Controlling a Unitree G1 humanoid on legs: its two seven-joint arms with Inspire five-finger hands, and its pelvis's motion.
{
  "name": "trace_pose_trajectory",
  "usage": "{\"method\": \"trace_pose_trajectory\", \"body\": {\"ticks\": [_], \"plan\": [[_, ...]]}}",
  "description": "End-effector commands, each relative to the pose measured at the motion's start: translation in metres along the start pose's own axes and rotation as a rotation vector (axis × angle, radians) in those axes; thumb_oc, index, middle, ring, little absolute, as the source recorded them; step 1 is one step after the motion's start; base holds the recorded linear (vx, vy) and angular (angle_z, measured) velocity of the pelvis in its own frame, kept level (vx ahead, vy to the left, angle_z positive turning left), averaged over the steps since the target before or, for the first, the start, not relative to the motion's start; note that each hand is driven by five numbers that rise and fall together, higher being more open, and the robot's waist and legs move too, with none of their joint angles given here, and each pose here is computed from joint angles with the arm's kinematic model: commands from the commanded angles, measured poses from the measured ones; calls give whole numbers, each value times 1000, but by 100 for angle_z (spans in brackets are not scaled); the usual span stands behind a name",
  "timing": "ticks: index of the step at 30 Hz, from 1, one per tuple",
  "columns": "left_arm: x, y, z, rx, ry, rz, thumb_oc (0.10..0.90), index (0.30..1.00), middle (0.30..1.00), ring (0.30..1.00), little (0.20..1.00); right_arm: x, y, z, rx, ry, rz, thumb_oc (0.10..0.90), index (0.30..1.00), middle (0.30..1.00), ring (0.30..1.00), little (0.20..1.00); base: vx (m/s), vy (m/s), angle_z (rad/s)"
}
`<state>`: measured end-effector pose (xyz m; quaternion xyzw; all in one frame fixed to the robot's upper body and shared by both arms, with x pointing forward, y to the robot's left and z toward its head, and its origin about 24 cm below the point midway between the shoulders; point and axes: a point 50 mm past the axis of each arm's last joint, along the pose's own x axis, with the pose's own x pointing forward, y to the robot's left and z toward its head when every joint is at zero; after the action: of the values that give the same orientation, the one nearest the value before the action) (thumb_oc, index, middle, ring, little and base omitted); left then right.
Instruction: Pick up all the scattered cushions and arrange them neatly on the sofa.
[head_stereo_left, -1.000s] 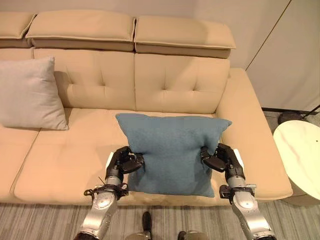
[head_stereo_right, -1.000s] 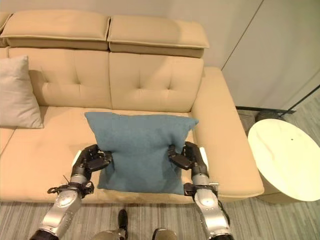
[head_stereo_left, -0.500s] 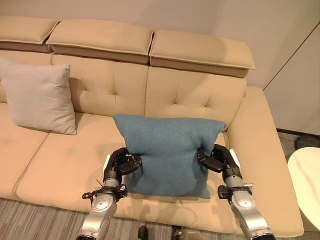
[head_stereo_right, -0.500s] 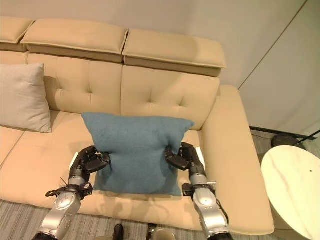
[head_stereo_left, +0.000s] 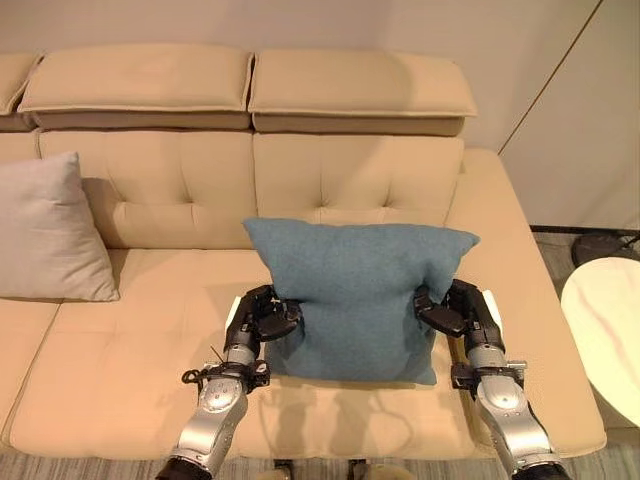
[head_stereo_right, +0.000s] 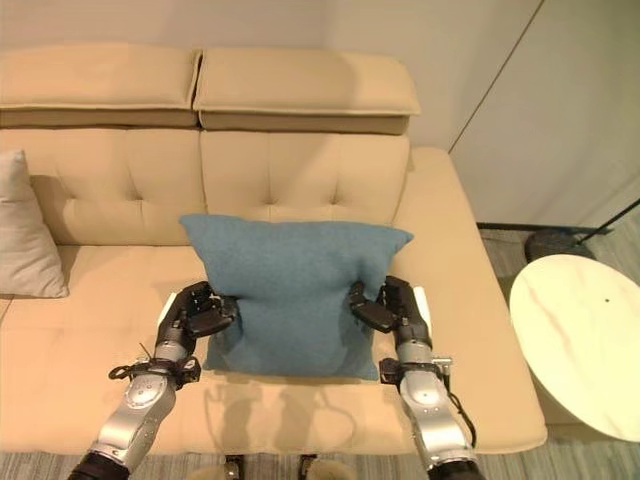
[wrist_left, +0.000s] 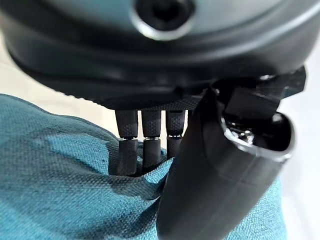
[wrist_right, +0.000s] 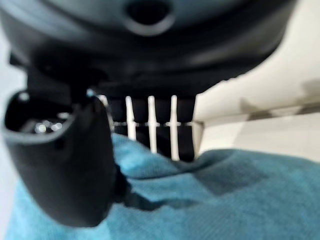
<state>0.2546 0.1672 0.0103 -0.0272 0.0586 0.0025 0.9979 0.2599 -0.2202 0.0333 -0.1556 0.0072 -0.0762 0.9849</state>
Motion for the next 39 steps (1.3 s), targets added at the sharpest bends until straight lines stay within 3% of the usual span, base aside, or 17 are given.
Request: {"method": "trace_pose_trajectory", "body": {"ticks": [1, 4, 14, 19, 20, 21, 22, 23, 30, 39], "plan": [[22, -39, 108, -38, -527, -151, 400, 300, 300, 300, 300, 26, 16, 102, 56, -481, -1, 400, 300, 300, 300, 300, -101, 54, -13], [30, -43, 124, -26, -581, -144, 400, 300, 300, 300, 300, 34, 18, 117, 27, -535, -23, 400, 300, 300, 300, 300, -86, 22, 0], [60, -66, 235, 91, -929, -61, 400, 300, 300, 300, 300, 77, 18, 224, -104, -835, -205, 400, 300, 300, 300, 300, -89, -11, -3], [73, -66, 267, 174, -979, 21, 400, 300, 300, 300, 300, 88, 12, 263, -160, -915, -311, 400, 300, 300, 300, 300, -49, -51, -1], [77, -65, 270, 180, -970, 41, 480, 420, 420, 420, 420, 92, 11, 266, -174, -908, -332, 400, 300, 300, 300, 300, -26, -28, 4], [79, -65, 272, 182, -966, 54, 689, 733, 733, 733, 733, 95, 9, 269, -195, -904, -354, 560, 540, 540, 540, 540, 0, 0, 0], [79, -65, 273, 182, -967, 54, 800, 900, 900, 900, 900, 95, 9, 270, -195, -906, -355, 601, 601, 601, 601, 601, -44, -59, -1], [86, -61, 277, 199, -945, 87, 800, 900, 900, 900, 900, 102, 2, 276, -242, -892, -398, 800, 900, 900, 900, 900, -56, -58, 6], [93, -47, 255, 193, -856, 112, 800, 900, 900, 900, 900, 115, -16, 254, -272, -758, -436, 800, 900, 900, 900, 900, -20, -43, 4], [87, 26, 167, 181, -584, 253, 800, 900, 900, 900, 900, 104, -52, 165, -235, -525, -423, 800, 900, 900, 900, 900, -1, -24, 5]]}}
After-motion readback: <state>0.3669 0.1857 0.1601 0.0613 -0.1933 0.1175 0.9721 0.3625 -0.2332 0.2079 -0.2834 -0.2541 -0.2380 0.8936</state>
